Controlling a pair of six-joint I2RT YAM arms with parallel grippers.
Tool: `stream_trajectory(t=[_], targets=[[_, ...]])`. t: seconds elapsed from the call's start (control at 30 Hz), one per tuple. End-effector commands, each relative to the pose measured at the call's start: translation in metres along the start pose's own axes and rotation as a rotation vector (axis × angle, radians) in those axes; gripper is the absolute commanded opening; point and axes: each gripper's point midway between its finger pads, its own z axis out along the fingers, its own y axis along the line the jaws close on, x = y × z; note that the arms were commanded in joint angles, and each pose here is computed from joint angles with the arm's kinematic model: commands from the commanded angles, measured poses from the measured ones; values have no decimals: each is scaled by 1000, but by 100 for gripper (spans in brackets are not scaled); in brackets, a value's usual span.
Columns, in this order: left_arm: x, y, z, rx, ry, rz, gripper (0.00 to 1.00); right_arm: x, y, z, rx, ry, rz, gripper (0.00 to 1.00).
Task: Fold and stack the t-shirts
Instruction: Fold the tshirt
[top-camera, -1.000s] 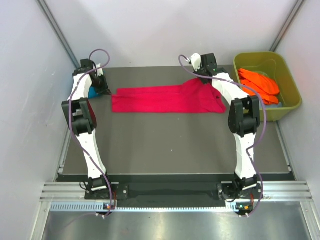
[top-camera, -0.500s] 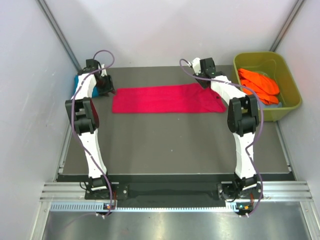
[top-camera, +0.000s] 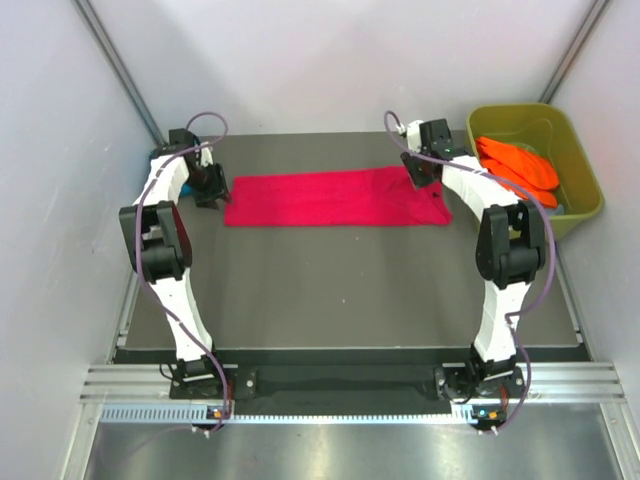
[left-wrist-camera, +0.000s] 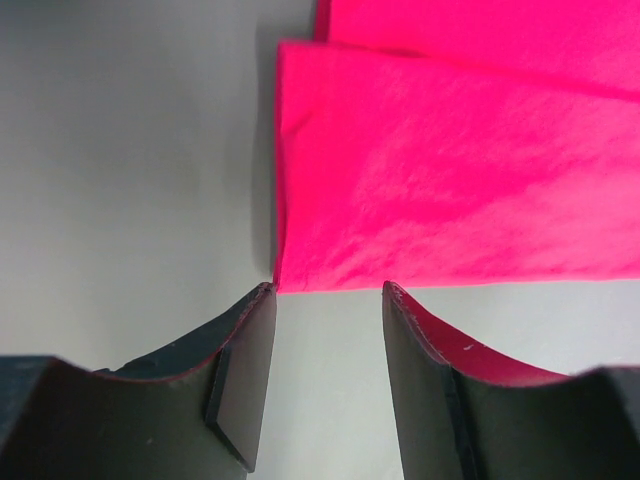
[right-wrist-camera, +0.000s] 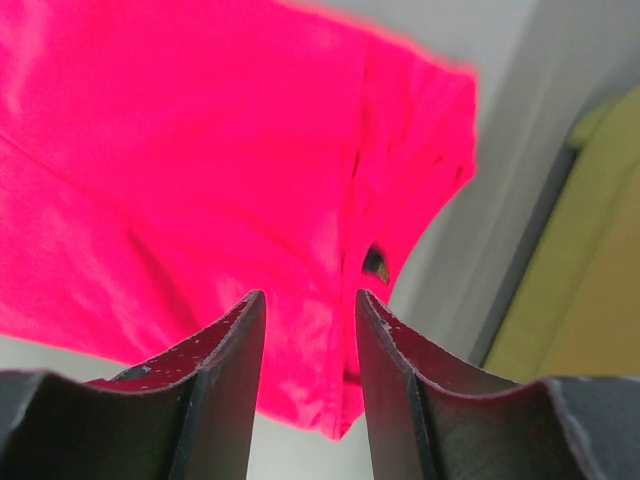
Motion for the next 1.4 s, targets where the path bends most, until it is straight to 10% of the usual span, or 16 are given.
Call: stream_trajectory(t=[0.0, 0.57, 0.7, 0.77, 1.37], targets=[[6, 1, -3, -5, 14, -4, 52, 16, -2, -12, -32, 40, 74, 42], [24, 17, 42, -25, 121, -31, 48, 91, -7, 14, -43, 222, 119, 43], [26, 18, 44, -21, 128, -29, 27, 99, -5, 30, -47, 251, 122, 20], [30, 18, 43, -19, 141, -26, 0, 101, -4, 38, -49, 261, 128, 12], [88, -10, -18, 80, 207, -36, 0, 55, -22, 66, -11, 166, 134, 0]])
